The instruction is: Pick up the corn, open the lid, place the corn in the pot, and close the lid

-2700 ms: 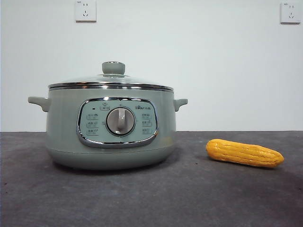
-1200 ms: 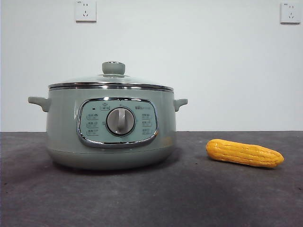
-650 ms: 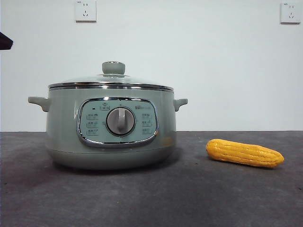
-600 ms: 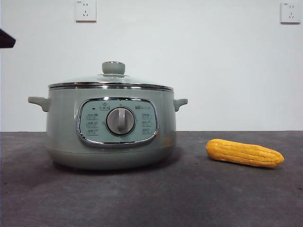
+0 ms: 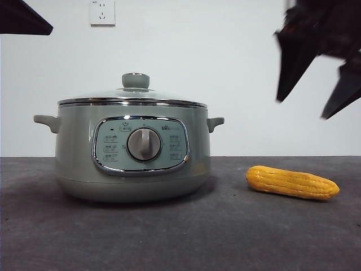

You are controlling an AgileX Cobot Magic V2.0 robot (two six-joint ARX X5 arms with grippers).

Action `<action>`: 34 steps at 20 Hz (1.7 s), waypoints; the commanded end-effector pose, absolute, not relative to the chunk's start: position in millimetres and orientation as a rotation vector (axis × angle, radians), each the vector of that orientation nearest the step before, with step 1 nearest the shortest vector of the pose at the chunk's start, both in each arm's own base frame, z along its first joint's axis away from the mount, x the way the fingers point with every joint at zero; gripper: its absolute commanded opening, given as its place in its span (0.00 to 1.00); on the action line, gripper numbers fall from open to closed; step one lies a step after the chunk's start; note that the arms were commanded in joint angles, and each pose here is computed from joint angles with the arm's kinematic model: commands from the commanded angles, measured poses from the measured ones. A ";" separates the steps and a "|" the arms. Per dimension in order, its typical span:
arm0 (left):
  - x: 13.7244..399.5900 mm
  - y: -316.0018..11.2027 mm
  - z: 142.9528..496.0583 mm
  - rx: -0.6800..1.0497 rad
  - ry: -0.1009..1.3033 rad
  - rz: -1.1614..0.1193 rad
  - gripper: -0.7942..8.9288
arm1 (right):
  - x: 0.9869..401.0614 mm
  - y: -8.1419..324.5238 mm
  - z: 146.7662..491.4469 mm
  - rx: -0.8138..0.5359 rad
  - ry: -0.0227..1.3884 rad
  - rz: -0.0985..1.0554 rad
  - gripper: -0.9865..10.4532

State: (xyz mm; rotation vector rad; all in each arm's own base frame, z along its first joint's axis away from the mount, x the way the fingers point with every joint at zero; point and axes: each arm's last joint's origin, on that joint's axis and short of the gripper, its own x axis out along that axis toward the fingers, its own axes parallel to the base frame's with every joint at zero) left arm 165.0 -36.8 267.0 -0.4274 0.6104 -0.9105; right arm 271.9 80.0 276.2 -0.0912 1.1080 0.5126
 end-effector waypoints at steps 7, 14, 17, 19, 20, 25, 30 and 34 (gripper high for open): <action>159.2 -37.8 265.6 -0.334 0.680 -0.946 0.08 | 318.7 98.1 229.3 -0.351 1.232 0.459 0.51; 157.4 -37.6 262.1 -0.298 0.694 -0.959 0.08 | 336.0 104.0 200.2 -0.423 1.264 0.515 0.50; 158.2 -37.6 261.5 -0.294 0.695 -0.961 0.08 | 340.6 105.6 192.3 -0.428 1.261 0.519 0.50; 158.9 -37.4 260.9 -0.288 0.699 -0.944 0.08 | 343.0 106.7 189.3 -0.422 1.253 0.526 0.49; 159.1 -37.2 260.6 -0.284 0.701 -0.934 0.08 | 344.2 107.4 186.3 -0.414 1.256 0.535 0.49; 159.5 -36.9 260.3 -0.277 0.704 -0.915 0.08 | 346.9 108.4 172.8 -0.408 1.297 0.540 0.41; 159.5 -36.9 260.4 -0.277 0.702 -0.915 0.08 | 347.3 108.3 170.1 -0.405 1.309 0.534 0.15; 159.7 -36.9 260.4 -0.281 0.705 -0.907 0.08 | 347.1 108.1 169.2 -0.396 1.319 0.528 0.07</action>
